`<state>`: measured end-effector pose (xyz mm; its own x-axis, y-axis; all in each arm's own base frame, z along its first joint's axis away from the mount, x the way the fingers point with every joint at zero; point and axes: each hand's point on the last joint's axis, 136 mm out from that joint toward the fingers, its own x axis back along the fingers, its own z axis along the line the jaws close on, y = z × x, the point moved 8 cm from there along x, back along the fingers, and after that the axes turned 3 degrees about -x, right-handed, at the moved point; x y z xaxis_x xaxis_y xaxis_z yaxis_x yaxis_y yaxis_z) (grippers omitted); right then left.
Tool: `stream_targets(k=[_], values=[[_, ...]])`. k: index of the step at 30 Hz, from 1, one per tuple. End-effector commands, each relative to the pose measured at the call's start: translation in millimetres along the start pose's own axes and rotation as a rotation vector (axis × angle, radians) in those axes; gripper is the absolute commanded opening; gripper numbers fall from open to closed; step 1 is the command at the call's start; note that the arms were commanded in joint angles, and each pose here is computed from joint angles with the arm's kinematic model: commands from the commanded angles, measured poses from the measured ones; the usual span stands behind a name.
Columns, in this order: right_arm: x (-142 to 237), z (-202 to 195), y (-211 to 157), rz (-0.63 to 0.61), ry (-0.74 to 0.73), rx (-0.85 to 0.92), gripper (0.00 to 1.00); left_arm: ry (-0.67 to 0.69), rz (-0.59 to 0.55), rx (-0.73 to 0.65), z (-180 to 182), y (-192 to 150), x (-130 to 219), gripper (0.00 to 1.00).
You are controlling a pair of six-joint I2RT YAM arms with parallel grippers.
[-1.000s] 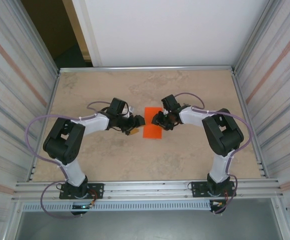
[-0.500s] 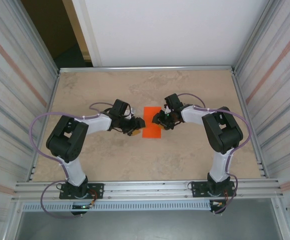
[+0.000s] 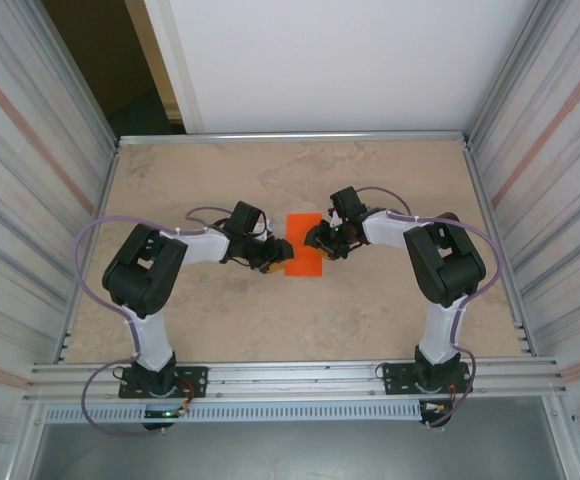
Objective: Fold a paper plane with a square sheet of paper (pick it up from the middle)
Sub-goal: Third fold the triangle at the center of the table.
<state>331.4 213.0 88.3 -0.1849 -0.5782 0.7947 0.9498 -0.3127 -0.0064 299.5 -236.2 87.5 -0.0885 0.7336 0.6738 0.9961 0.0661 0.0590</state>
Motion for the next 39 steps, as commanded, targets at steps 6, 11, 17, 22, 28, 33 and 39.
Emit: stream_targets(k=[6,11,17,22,28,33,39], values=[[-16,-31,-11,0.066,-0.124,-0.045,0.41,-0.100,0.021,-0.063,-16,7,-5,0.37],[-16,-32,-11,0.067,-0.124,-0.044,0.41,-0.124,0.002,-0.054,-14,18,-3,0.33],[-16,-32,-11,0.067,-0.122,-0.042,0.41,-0.083,0.008,-0.038,-8,25,-5,0.29],[-14,-30,-11,0.061,-0.117,-0.037,0.41,-0.064,0.019,-0.030,-4,26,-9,0.24],[-10,-25,-9,0.038,-0.092,-0.023,0.47,-0.054,0.008,-0.012,-2,31,-8,0.15],[17,2,-1,-0.067,-0.024,0.102,0.57,-0.062,-0.003,-0.003,-6,34,0,0.05],[64,27,2,-0.264,-0.024,0.276,0.71,-0.057,-0.026,0.017,-8,33,11,0.00]])
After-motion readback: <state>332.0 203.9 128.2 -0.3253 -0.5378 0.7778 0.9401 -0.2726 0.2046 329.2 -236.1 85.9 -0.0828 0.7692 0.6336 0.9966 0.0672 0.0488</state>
